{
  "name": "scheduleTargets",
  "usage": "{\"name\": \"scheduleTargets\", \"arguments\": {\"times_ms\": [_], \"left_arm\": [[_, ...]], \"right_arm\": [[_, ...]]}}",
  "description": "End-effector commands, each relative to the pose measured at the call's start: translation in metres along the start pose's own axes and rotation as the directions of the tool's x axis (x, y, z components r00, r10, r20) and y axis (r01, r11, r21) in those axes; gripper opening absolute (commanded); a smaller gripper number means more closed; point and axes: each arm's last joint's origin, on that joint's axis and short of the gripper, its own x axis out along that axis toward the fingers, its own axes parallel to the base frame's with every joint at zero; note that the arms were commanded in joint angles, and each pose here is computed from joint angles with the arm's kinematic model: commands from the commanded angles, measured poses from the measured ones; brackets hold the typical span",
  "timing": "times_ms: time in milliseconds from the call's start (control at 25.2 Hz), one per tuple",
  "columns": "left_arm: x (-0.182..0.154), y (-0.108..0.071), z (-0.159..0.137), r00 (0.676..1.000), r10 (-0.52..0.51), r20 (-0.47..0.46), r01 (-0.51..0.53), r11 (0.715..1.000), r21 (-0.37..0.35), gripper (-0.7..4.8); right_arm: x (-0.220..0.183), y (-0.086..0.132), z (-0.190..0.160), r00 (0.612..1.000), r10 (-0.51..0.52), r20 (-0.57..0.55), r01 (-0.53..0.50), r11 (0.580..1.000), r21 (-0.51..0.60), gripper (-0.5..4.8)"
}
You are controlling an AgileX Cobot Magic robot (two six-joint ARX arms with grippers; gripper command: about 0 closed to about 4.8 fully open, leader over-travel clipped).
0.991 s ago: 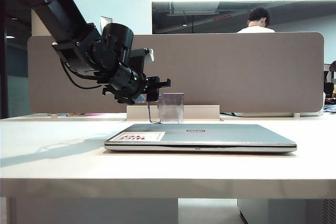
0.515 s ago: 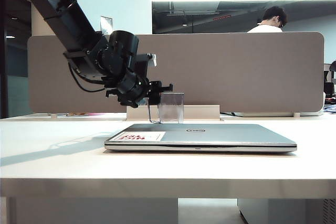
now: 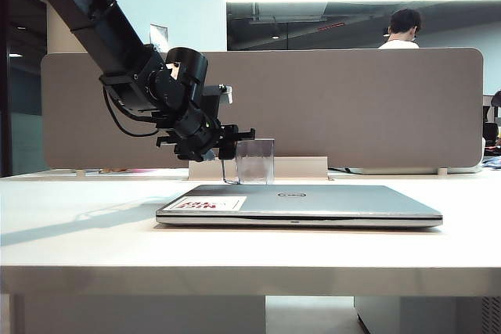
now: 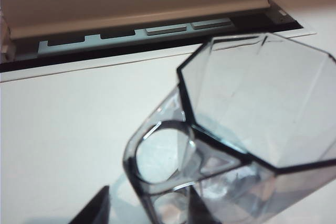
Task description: Pick up the water cup and place it on the left side of the laptop.
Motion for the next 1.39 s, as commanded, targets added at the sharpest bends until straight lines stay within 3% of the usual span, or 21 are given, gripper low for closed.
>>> {"name": "scheduleTargets", "arguments": {"times_ms": [40,476,991,1070,1387], "left_arm": [[-0.002,0.0,0.008,0.999,-0.002,0.046,0.002,1.0,0.004,1.79],[0.001,0.014,0.007,0.998,0.019,0.06,-0.019,1.0,-0.006,1.43],[0.007,0.013,0.004,0.991,-0.029,0.131,0.03,1.0,-0.007,1.42],[0.012,0.015,0.004,0.991,-0.027,0.13,0.028,1.0,-0.008,1.14],[0.022,0.016,-0.001,0.993,-0.023,0.119,0.024,1.0,-0.008,1.11]], "right_arm": [[0.0,0.0,0.0,1.0,-0.001,0.008,0.001,1.0,-0.003,-0.05],[0.0,0.0,0.0,1.0,-0.008,0.007,0.008,1.0,-0.002,-0.05],[0.0,0.0,-0.001,1.0,-0.009,-0.004,0.009,1.0,0.002,-0.05],[0.0,0.0,-0.001,1.0,-0.009,-0.005,0.009,1.0,0.002,-0.05],[0.0,0.0,-0.001,1.0,-0.009,-0.005,0.009,1.0,0.003,-0.05]]}}
